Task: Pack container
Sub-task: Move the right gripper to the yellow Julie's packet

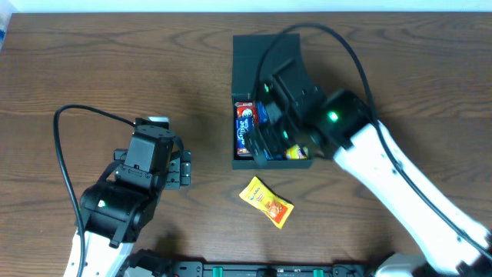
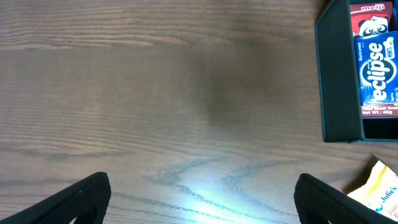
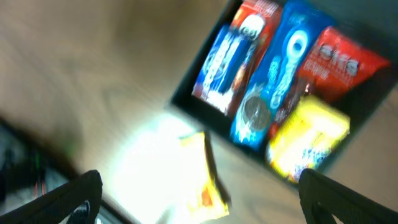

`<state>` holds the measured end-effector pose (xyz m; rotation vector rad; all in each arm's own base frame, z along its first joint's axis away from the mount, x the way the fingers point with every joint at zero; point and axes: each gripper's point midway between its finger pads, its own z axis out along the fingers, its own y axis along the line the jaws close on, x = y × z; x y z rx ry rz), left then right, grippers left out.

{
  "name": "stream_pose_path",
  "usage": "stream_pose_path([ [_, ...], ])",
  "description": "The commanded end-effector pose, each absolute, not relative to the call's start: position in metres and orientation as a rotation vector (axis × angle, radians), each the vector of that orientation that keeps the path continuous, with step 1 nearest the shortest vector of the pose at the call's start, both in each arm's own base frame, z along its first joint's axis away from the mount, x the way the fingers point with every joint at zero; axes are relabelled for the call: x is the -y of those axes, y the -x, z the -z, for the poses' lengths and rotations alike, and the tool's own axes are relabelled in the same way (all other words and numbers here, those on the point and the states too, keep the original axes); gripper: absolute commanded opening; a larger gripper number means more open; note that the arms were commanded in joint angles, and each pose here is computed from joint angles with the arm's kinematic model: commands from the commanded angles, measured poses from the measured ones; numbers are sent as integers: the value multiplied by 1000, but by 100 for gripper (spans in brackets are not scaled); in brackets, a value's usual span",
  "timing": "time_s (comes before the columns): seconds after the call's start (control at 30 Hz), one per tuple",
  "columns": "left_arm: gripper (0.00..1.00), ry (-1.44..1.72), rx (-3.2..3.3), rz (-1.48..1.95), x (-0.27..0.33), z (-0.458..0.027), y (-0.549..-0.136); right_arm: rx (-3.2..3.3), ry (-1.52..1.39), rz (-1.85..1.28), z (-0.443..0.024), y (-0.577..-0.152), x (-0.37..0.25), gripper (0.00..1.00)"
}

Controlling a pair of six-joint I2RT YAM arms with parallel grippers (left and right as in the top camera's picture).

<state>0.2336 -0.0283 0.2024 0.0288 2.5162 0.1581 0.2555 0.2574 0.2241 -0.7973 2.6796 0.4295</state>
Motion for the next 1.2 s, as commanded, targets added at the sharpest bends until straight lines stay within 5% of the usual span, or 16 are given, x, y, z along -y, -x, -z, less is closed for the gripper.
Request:
stream_pose_path([
  [0.0, 95, -32, -2518, -164, 27, -202, -233, -2692, 960, -398, -213, -230, -264, 99],
  [0.6, 95, -32, -2518, -163, 27, -202, -233, -2635, 1152, -238, -108, -123, -244, 99],
  [0.83, 95, -32, -2518, -164, 27, -202, -233, -2606, 1126, -146, -63, -130, -229, 99],
  [1.17, 95, -32, -2518, -164, 27, -202, -233, -2505, 1158, -127, -58, -157, -242, 99],
])
